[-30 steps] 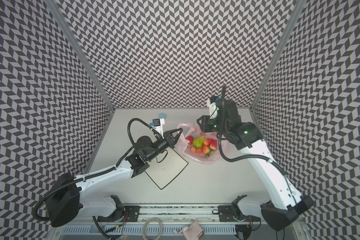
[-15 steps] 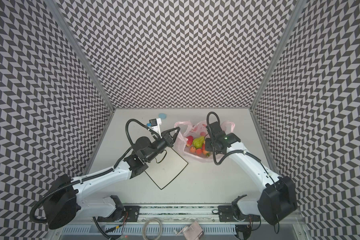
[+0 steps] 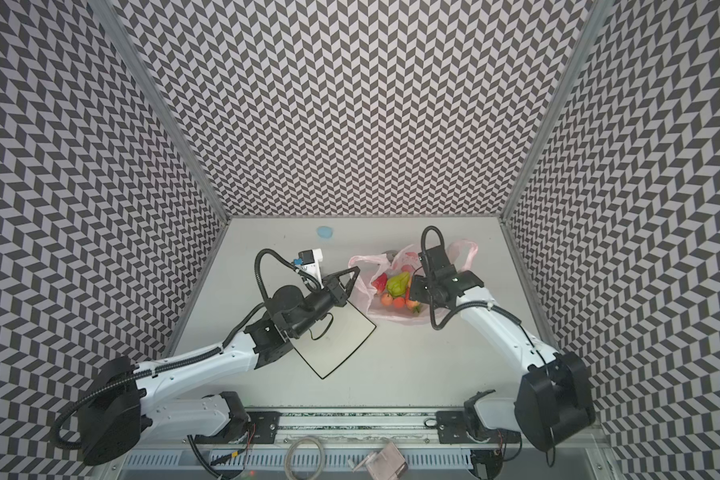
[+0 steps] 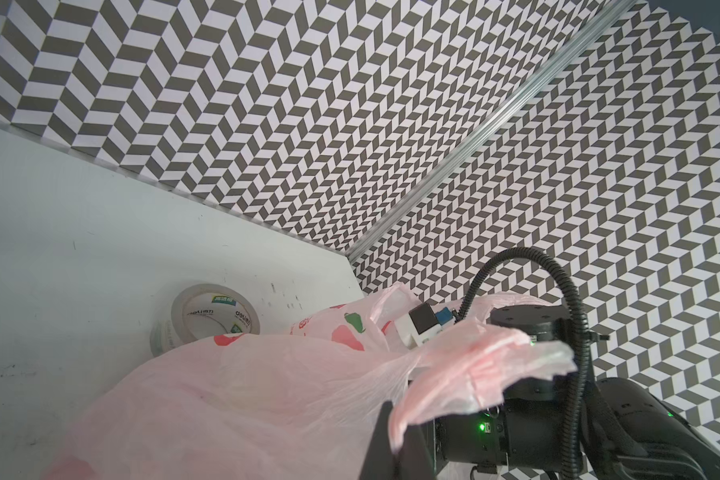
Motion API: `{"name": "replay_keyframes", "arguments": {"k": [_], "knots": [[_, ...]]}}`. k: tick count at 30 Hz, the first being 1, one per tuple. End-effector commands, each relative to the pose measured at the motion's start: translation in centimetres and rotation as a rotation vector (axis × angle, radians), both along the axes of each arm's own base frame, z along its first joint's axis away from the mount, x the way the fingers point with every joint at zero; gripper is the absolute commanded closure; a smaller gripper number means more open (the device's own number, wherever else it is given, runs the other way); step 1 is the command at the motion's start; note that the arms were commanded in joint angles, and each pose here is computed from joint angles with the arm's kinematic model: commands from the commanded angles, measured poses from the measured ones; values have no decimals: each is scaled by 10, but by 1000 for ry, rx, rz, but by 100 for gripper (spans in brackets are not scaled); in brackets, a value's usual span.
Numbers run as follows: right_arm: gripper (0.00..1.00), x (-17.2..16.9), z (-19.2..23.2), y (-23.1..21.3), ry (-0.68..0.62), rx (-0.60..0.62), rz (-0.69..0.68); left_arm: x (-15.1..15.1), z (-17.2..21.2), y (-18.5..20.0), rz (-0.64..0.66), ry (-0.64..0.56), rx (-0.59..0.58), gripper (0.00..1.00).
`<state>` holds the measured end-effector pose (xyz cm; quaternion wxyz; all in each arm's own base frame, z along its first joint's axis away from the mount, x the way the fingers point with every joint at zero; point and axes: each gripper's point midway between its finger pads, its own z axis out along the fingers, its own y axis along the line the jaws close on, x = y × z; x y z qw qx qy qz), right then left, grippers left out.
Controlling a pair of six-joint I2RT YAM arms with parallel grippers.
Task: Take the fake fruits out of the plastic bag
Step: 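Hold the bag handle with the left gripper while the right gripper lowers into the bag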
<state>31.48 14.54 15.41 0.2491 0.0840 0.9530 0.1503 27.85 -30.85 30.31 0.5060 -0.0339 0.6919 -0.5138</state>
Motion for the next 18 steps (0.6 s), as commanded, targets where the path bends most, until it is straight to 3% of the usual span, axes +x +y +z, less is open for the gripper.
{"name": "replay_keyframes", "arguments": {"k": [1, 8, 14, 18], "knots": [[47, 13, 28, 32, -89, 118, 30, 1, 0, 6, 30, 7, -10, 100], [53, 22, 2, 50, -93, 114, 53, 4, -10, 11, 64, 43, 5, 100], [54, 37, -20, 25, -98, 33, -66, 6, -37, 29, 146, 151, 46, 100], [49, 41, -33, 10, -89, 17, -126, 2, -48, 35, 163, 187, 72, 100]]}}
